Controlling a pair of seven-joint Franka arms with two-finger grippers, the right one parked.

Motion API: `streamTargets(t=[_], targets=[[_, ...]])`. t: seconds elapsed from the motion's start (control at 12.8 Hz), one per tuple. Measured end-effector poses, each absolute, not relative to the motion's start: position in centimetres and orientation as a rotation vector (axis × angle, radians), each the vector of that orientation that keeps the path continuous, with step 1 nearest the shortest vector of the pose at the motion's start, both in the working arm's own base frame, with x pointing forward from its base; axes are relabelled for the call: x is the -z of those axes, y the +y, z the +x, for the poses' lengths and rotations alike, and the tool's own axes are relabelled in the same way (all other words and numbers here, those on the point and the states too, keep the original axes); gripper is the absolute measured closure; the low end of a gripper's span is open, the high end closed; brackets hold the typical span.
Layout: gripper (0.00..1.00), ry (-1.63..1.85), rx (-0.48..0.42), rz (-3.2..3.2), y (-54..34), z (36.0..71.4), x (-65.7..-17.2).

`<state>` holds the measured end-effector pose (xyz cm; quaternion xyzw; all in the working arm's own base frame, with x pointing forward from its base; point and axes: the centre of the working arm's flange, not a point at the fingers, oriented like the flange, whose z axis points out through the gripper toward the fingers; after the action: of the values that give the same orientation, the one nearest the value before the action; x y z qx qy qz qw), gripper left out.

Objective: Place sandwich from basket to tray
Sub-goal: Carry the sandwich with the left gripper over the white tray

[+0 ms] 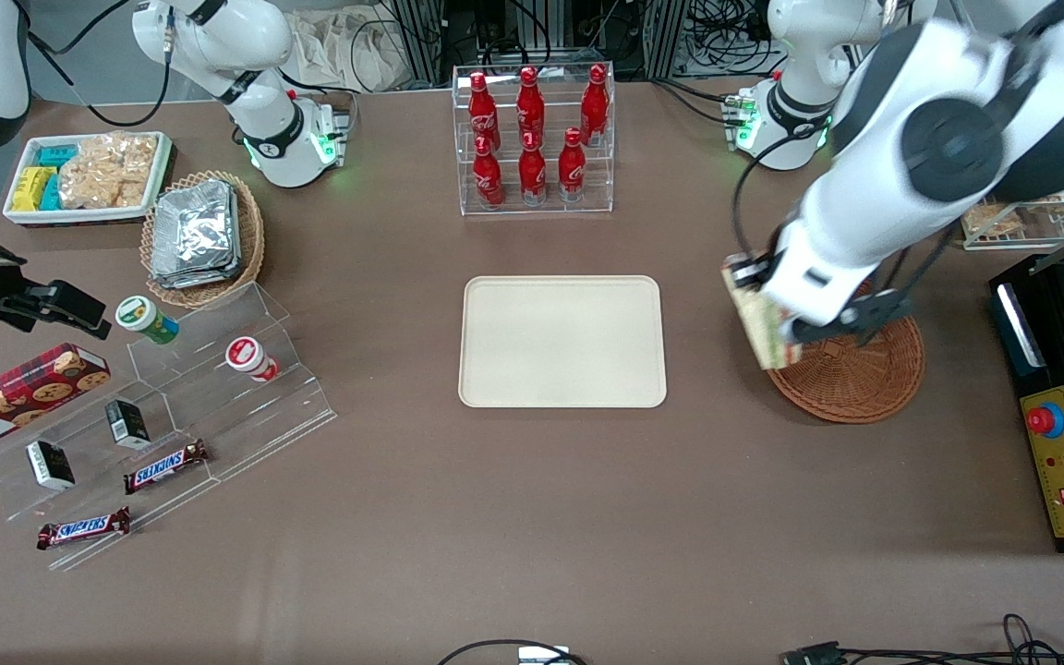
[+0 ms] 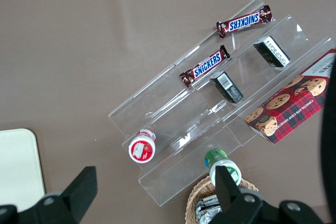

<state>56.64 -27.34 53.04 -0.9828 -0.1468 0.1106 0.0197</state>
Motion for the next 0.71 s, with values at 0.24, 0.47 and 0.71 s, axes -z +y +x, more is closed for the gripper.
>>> streamTargets(t=[0.24, 0.47, 0.71], targets=[[0.81, -0.415, -0.306, -3.028, -36.5, 56.2, -46.7], [0.82, -0.179, -0.312, -3.004, -42.0, 53.6, -39.8], [0.84, 0.024, -0.327, -2.994, -42.8, 50.7, -32.9]])
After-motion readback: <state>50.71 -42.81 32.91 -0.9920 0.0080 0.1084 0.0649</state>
